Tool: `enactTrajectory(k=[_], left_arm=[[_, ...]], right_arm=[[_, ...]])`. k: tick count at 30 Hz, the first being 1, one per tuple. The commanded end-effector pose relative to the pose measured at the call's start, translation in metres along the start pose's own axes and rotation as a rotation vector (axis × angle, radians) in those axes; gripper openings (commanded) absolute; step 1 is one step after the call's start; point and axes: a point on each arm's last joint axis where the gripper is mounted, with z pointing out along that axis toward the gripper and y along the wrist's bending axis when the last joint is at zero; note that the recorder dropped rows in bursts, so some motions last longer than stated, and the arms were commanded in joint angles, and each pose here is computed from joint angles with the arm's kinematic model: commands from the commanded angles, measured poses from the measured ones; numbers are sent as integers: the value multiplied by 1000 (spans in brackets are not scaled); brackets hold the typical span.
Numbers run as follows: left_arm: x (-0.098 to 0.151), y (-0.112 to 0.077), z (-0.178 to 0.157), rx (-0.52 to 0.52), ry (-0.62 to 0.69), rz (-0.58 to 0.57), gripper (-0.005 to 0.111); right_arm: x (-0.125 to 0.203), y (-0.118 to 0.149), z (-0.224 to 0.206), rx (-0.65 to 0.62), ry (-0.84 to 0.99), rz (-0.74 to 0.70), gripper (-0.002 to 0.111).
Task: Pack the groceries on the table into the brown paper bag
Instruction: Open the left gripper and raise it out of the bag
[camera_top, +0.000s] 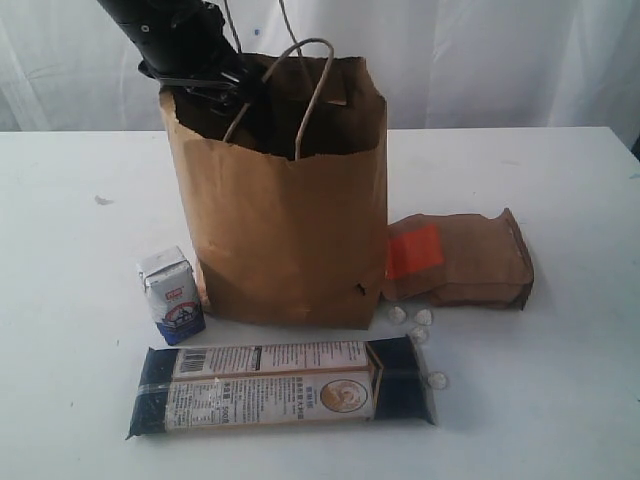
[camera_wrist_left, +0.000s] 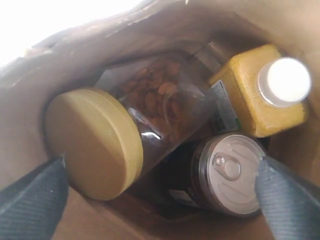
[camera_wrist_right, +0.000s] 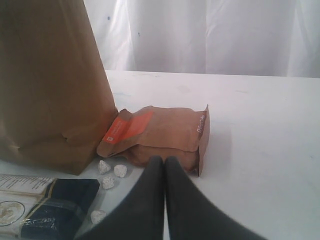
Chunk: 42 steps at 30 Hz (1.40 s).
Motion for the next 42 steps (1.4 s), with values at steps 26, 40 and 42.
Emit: enactTrajectory(k=[26,40,42], left_arm=[[7,-21,-77,-28,-85,34,0],[29,-22,-124,-182,-34,-15,0],[36,-30,-148,-195,-80,-24,0]], right_arm=[[2,0,0,5,2,3,0],[2,0,0,5,2,3,0],[2,0,0,5,2,3,0]])
